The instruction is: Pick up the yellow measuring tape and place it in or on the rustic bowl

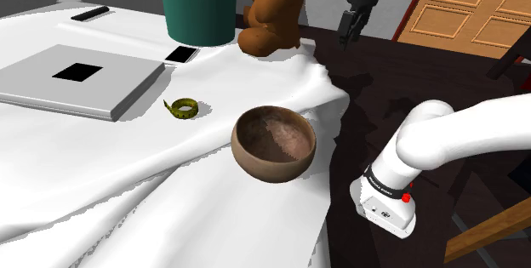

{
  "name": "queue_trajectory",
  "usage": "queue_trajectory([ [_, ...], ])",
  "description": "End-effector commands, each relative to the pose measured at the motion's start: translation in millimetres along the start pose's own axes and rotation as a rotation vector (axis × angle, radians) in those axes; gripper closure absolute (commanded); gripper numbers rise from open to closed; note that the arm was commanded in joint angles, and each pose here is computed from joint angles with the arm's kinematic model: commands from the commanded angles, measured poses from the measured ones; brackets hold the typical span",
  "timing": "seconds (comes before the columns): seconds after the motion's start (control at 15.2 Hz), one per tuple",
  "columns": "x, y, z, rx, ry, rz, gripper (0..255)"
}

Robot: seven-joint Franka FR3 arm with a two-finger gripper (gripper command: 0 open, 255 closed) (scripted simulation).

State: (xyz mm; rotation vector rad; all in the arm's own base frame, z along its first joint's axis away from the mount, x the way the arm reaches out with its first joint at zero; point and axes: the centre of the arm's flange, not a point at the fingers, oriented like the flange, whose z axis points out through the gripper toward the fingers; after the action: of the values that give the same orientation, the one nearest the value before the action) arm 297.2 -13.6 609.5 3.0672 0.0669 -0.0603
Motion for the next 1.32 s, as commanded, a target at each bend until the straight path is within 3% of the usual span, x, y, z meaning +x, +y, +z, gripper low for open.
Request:
queue_trajectory([
  [0.0,0.0,0.0,0.0,0.0,0.0,0.0,0],
  [1.25,113.0,-211.8,42.9,0.04,0.021,0.018,0],
])
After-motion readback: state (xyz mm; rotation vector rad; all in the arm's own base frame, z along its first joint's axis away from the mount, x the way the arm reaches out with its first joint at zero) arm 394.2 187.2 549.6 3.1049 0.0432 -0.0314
